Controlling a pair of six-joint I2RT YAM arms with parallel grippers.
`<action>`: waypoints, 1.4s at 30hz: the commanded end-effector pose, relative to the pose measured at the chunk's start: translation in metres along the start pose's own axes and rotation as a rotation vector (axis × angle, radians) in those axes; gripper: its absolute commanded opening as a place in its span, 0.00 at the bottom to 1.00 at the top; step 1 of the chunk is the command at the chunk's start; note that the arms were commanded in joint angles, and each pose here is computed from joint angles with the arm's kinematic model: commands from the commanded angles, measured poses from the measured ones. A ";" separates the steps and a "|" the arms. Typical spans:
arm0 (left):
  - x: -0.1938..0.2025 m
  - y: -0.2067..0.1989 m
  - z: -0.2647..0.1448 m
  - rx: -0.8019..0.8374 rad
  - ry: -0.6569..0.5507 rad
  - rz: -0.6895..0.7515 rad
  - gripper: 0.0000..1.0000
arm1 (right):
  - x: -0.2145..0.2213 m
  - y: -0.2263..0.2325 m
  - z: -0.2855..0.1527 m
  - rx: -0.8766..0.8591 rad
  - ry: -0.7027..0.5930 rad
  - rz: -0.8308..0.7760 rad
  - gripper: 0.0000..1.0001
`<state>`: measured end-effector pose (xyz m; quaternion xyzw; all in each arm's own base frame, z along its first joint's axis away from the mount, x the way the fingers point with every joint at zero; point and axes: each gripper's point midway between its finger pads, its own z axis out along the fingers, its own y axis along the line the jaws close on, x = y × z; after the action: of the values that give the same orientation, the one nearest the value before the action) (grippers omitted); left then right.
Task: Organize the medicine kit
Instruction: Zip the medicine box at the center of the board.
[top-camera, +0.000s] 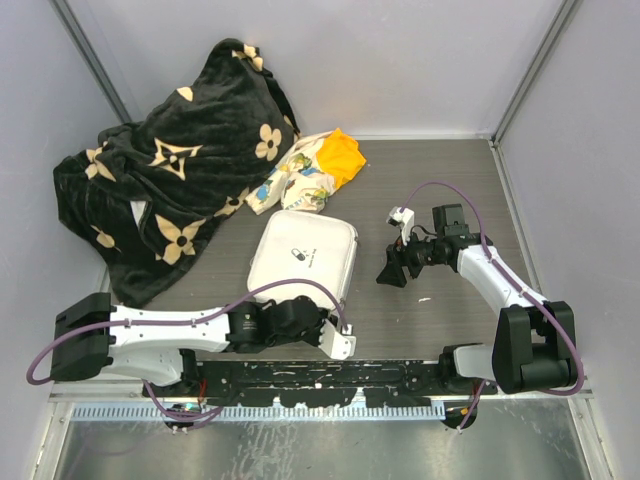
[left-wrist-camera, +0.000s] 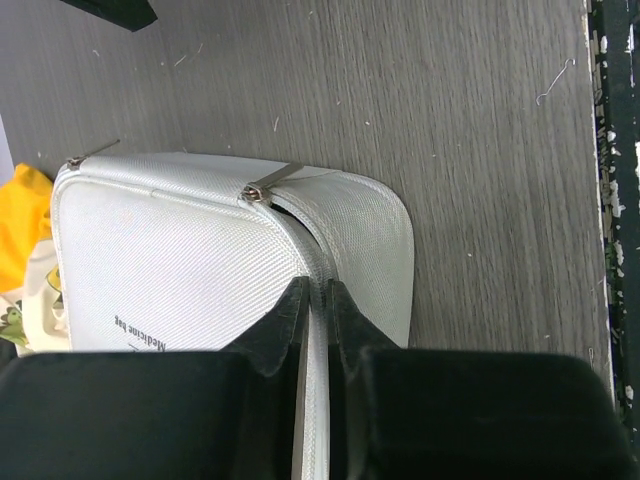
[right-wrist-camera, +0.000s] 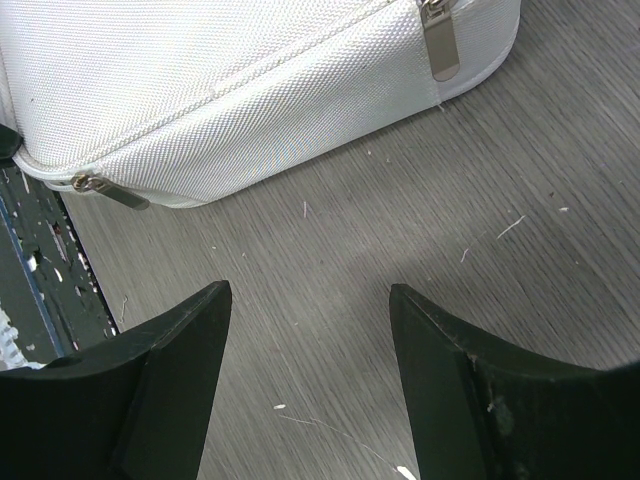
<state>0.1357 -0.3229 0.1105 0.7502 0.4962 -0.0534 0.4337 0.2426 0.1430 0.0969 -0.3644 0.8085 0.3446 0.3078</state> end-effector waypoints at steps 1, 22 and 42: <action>-0.017 0.021 0.001 -0.072 -0.041 -0.029 0.03 | -0.008 -0.004 -0.002 0.010 -0.014 -0.027 0.70; -0.022 0.044 -0.009 -0.341 -0.070 0.223 0.00 | -0.009 -0.012 -0.007 0.058 -0.010 -0.039 0.70; -0.023 0.059 -0.015 -0.422 -0.064 0.279 0.00 | -0.008 -0.014 -0.009 0.061 -0.014 -0.032 0.71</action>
<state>0.1495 -0.3290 0.1230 0.7576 0.3719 0.0662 0.5323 0.2486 0.1320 0.0922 -0.3550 0.8218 0.3207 0.3096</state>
